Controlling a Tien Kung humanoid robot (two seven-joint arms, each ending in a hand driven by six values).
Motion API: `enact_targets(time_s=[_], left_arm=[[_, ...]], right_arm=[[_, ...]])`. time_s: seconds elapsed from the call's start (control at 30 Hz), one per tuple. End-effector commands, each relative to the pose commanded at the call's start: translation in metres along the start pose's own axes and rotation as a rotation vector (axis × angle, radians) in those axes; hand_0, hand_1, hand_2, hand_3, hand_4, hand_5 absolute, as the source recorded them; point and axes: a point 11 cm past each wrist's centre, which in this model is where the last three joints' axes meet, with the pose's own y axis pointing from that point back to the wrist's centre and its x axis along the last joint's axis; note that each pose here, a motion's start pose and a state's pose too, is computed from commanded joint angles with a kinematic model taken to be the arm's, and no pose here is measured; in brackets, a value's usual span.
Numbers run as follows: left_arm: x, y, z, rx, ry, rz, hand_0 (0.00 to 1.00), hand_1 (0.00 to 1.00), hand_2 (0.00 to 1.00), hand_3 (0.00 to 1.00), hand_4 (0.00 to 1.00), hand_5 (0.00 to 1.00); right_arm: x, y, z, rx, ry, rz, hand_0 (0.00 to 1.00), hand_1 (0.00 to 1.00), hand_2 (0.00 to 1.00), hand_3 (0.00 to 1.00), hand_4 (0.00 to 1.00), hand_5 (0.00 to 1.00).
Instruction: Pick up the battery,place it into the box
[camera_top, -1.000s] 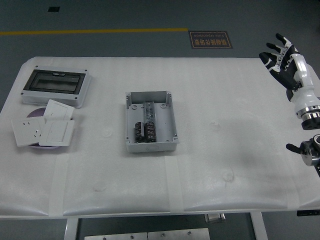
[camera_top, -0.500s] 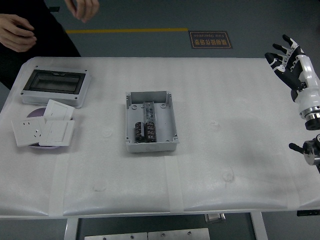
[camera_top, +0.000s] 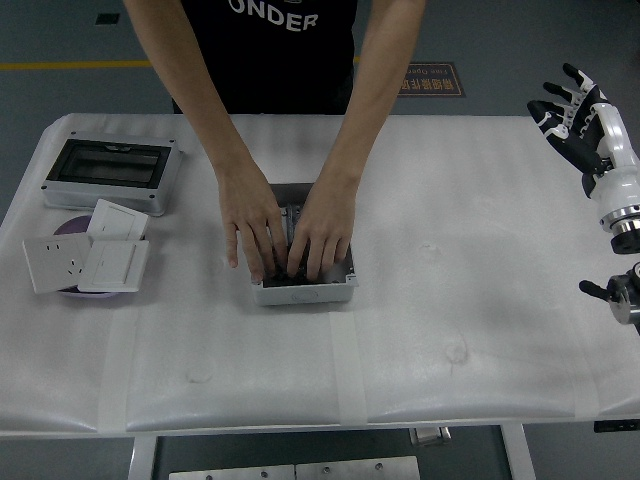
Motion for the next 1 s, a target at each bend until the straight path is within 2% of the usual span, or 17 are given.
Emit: enact_targets(time_s=[1.0], left_arm=[[-0.001,0.001,0.003,-0.005,-0.011,0.001,0.705,0.680,0.511,0.564,0.611,0.215]], right_arm=[[0.019,0.003,0.012,-0.035,0.004,0.051,0.765,0.747,0.832,0.930,0.872,0.476]])
